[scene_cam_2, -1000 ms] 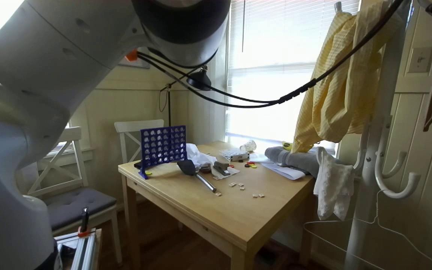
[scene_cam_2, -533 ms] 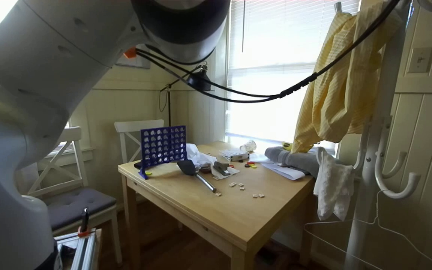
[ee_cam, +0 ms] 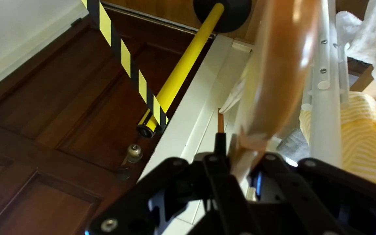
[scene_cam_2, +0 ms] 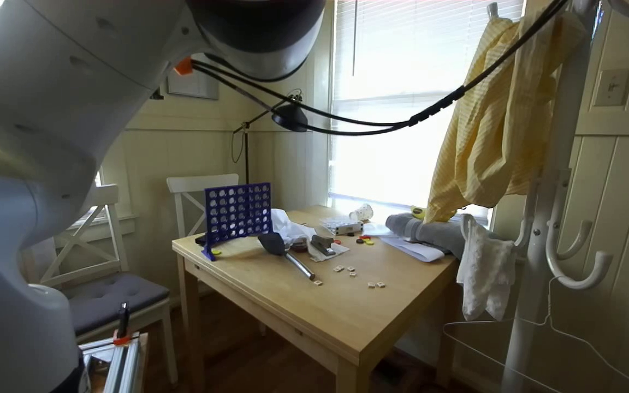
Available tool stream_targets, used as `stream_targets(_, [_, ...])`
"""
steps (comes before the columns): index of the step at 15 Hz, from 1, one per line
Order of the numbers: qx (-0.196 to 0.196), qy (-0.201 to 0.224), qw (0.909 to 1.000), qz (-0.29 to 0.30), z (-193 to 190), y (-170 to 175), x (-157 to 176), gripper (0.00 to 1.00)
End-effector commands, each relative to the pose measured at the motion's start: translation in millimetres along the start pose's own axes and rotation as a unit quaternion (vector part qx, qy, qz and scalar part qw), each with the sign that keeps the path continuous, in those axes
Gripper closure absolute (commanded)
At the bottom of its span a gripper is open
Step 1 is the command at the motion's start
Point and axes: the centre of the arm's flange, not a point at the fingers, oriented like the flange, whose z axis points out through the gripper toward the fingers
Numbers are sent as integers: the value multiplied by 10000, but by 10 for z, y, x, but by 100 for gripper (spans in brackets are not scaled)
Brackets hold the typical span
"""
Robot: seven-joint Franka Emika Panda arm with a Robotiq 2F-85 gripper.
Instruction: Move the brown hanger to the hook at the back.
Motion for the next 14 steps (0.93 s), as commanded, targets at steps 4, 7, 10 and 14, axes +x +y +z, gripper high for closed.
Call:
stream_targets(4, [141,197,9995,204,-86,-13,-387,96])
stream_targets(7, [318,296,9990,61,-89,-27,-505,96])
stream_targets(10, [617,272,9977,-93,-35,-62,-541,96])
stream_targets(14, [657,356,9971,-149,-57,-89,-622,96])
